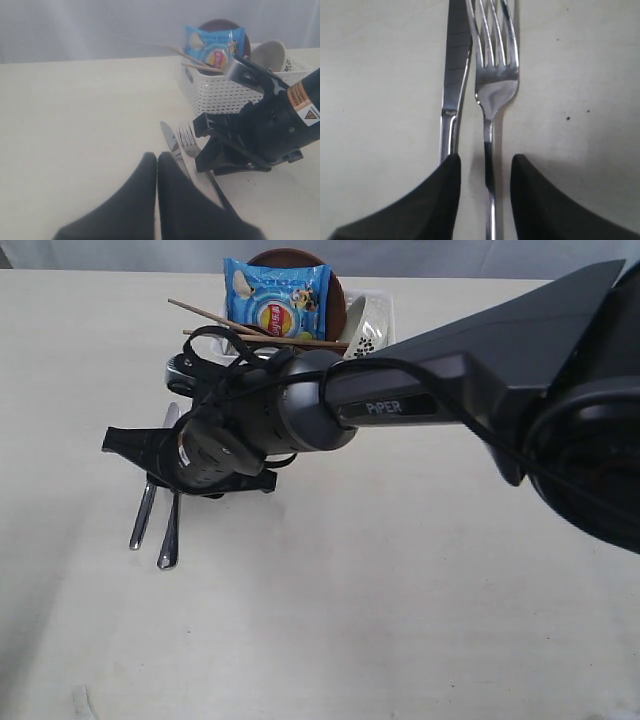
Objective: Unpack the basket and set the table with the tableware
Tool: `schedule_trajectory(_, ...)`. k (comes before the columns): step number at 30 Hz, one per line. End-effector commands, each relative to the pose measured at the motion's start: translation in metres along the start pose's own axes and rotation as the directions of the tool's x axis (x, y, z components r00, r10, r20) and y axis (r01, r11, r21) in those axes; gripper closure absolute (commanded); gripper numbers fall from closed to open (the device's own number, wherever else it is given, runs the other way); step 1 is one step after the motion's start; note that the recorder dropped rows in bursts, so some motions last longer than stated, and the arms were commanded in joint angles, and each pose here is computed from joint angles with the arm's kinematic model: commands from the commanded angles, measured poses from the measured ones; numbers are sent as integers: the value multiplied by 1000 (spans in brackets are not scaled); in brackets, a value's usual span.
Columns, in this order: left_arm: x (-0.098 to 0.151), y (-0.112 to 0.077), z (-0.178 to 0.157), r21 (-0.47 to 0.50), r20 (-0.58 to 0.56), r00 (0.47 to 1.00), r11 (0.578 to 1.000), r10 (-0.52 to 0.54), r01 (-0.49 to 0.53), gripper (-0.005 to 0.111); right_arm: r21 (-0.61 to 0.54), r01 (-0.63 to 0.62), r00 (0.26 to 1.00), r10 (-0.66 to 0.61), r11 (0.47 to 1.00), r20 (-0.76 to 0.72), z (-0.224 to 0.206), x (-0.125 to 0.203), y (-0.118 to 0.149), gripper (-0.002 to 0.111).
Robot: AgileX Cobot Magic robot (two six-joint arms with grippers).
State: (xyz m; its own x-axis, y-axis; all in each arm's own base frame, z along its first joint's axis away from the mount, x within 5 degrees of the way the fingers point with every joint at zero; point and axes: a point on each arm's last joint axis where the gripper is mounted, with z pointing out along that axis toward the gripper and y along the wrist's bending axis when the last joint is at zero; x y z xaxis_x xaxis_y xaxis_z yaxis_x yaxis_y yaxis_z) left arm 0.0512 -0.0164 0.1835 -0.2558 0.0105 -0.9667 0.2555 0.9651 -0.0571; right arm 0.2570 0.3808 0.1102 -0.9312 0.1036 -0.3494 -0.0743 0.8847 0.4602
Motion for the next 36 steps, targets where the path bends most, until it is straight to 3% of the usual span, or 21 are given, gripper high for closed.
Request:
schedule_trajectory(1, 1, 0, 0, 4, 1, 1000, 1000, 5, -5, 107, 36, 4, 1000, -4, 999, -5, 15, 0, -14, 74)
schedule_trajectory(12, 1, 0, 0, 4, 1, 1000, 1000, 5, -5, 107, 65, 55, 998, -55, 996, -10, 24, 3, -21, 75)
schedule_trajectory(19, 1, 0, 0, 4, 1, 1000, 1000, 5, -5, 107, 73, 98, 995, -99, 992, 0, 24, 2, -22, 92)
schedule_trajectory(36, 1, 0, 0, 4, 1, 1000, 1000, 3, -3, 107, 124, 33, 999, -30, 992, -20, 35, 8, -32, 92)
